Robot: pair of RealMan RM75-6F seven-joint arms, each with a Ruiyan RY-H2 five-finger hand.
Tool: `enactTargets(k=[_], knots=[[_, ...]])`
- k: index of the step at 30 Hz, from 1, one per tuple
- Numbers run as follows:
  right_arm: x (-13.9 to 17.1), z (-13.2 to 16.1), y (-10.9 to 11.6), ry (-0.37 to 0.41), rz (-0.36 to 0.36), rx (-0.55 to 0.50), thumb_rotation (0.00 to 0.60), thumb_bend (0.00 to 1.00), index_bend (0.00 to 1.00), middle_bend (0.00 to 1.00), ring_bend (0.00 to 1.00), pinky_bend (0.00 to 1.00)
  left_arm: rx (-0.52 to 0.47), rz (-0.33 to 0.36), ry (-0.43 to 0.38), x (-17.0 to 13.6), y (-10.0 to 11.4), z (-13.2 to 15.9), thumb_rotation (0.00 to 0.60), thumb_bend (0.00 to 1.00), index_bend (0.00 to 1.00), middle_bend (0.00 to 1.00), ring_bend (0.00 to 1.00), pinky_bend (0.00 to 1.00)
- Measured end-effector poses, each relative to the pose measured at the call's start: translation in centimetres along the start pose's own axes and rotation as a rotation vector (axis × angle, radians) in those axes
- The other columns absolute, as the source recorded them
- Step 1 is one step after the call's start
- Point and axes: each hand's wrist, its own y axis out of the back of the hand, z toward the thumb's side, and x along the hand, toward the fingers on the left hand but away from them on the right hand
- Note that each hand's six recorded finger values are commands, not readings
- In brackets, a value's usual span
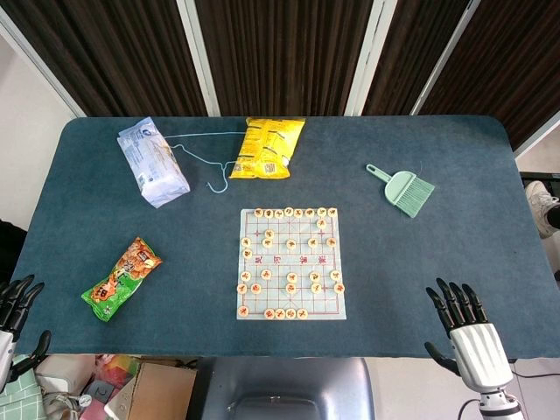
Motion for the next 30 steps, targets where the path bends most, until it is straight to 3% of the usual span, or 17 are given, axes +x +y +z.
enactTargets(k=[8, 12, 18, 22, 30], knots=[[-0.3, 0.4, -0.2, 0.023, 0.002, -0.001, 0.600, 0.32, 0.00, 0.00, 0.00, 0.00, -0.002, -0.002, 0.000, 0.1, -0.1, 0.0, 0.600, 0.44, 0.00, 0.00, 0.00, 0.07], [-1.8, 2.3, -0.4, 0.121, 0.000, -0.017, 0.600, 0.32, 0.04, 0.00, 0.00, 0.00, -0.011, -0.010, -0.008, 0.4, -0.2, 0.1, 0.600, 0.44, 0.00, 0.00, 0.00, 0.07], [-5.7, 7.4, -1.4, 0.330, 0.048, -0.004, 0.600, 0.33, 0.25, 0.00, 0.00, 0.00, -0.014, -0.013, -0.018, 0.5, -0.4, 0.2, 0.600, 0.44, 0.00, 0.00, 0.00, 0.07], [-9.1, 11.4, -2.8, 0.443, 0.129, 0.002, 0.600, 0.34, 0.35, 0.00, 0.00, 0.00, -0.021, -0.012, -0.014, 0.6, -0.3, 0.0, 0.600, 0.44, 0.00, 0.00, 0.00, 0.07], [-15.5, 21.5, -4.3, 0.570, 0.182, -0.074, 0.600, 0.41, 0.47, 0.00, 0.00, 0.00, -0.012, -0.020, -0.023, 0.6, -0.4, 0.0, 0.600, 0.44, 0.00, 0.00, 0.00, 0.07]])
